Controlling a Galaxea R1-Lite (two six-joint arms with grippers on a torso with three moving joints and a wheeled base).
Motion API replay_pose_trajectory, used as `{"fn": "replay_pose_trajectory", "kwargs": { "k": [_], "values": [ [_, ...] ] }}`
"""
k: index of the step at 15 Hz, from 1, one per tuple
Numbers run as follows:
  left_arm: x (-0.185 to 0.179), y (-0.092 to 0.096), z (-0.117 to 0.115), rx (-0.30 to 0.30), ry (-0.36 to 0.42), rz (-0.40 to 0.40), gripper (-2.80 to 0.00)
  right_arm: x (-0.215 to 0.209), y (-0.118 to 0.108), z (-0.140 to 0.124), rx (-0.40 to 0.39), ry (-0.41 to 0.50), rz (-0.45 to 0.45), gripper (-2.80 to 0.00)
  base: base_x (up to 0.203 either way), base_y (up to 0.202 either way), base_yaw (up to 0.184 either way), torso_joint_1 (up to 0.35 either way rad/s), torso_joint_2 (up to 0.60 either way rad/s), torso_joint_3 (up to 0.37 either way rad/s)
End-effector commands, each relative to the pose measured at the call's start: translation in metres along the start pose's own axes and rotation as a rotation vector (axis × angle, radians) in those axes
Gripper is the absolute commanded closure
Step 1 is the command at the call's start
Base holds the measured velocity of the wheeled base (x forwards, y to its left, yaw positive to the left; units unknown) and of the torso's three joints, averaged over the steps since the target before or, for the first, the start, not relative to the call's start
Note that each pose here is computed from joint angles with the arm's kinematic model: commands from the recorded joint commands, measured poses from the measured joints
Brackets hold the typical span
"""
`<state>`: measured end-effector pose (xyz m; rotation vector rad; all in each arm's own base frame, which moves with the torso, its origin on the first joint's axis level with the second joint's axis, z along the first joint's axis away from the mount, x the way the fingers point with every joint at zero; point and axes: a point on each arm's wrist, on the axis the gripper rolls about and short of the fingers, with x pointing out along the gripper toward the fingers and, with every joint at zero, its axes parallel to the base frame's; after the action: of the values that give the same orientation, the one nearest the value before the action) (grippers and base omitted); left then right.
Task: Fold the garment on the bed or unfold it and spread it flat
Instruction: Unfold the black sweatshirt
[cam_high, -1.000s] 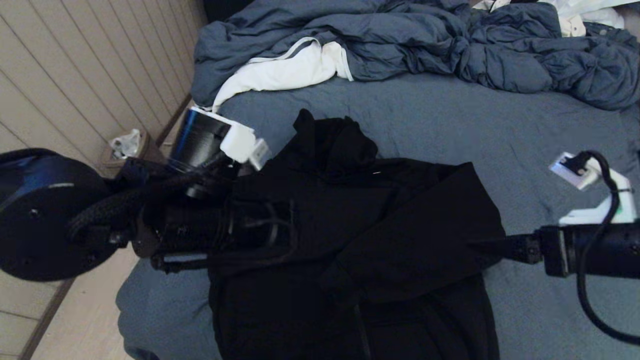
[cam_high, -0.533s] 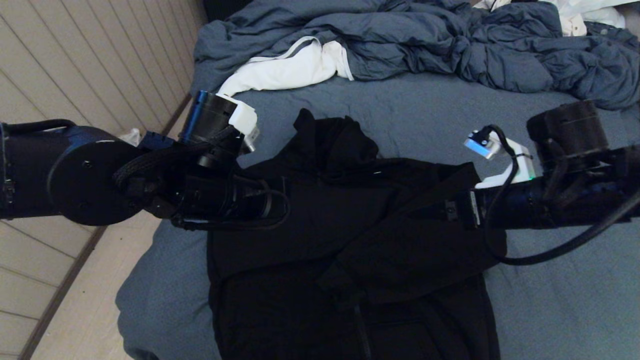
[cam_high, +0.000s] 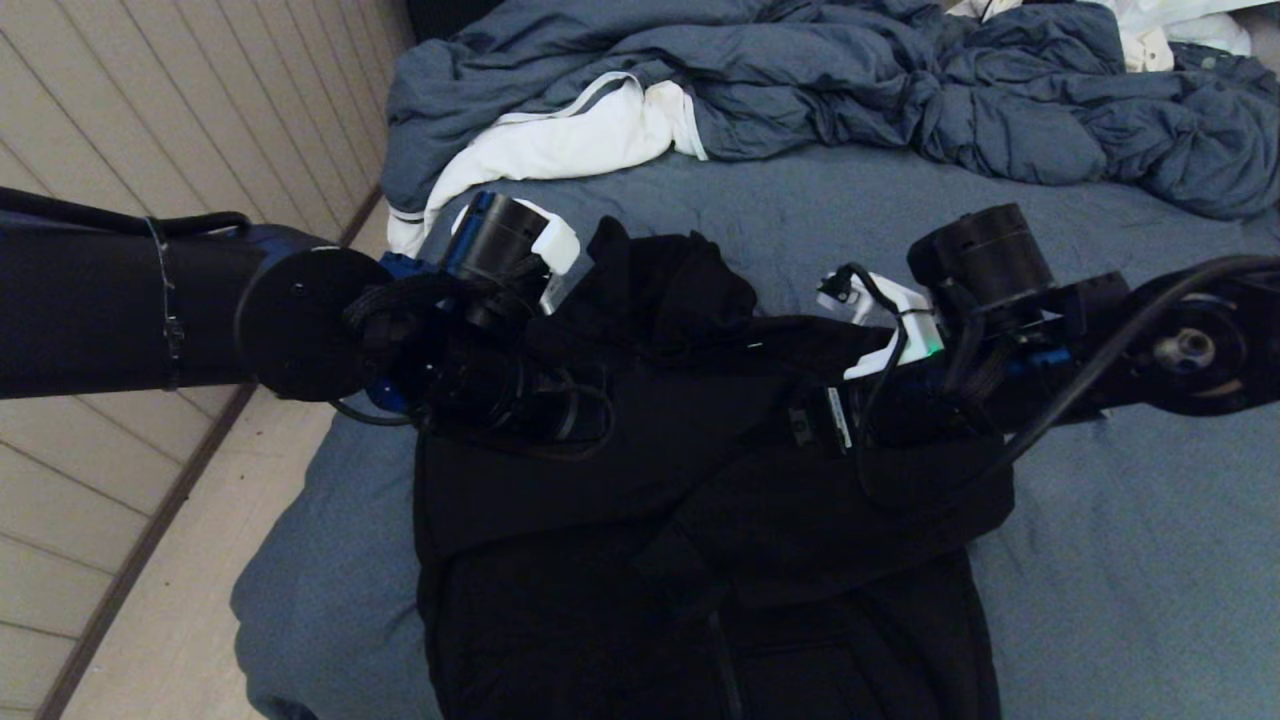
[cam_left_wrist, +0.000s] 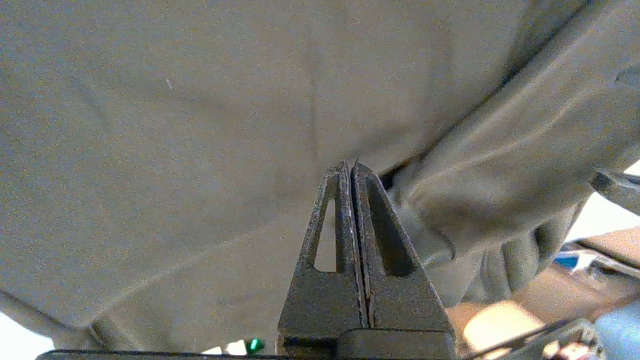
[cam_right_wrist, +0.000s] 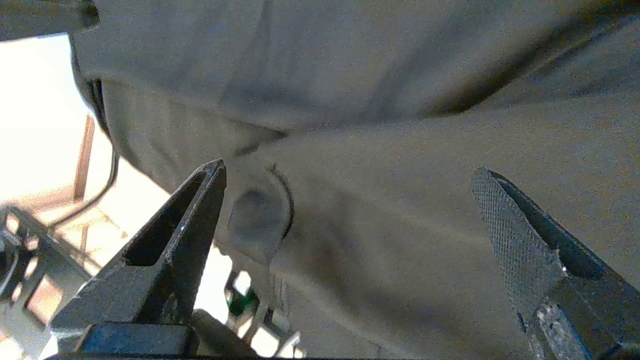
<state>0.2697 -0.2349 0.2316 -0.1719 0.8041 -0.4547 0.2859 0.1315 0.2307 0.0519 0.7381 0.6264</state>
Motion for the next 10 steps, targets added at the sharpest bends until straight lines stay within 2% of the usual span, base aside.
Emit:
{"fn": "replay_pose_trajectory", "kwargs": {
  "k": [1, 2, 10],
  "values": [
    [0.004, -0.004, -0.003, 0.004, 0.023, 0.002, 0.0, 0.007, 0.004, 0.0, -0.004, 0.029, 0.012, -2.8, 0.0, 0.0, 0.0, 0.0, 0.0, 0.0],
    [0.004, -0.006, -0.004, 0.001, 0.028, 0.001, 0.0, 0.006, 0.007, -0.001, -0.009, 0.028, 0.015, 0.0, 0.0, 0.0, 0.0, 0.0, 0.0, 0.0],
    [-0.001, -0.012, -0.008, -0.002, 0.033, -0.014, 0.0, -0.002, 0.018, 0.001, -0.029, 0.005, 0.022, 0.0, 0.0, 0.0, 0.0, 0.0, 0.0, 0.0]
  ]
}}
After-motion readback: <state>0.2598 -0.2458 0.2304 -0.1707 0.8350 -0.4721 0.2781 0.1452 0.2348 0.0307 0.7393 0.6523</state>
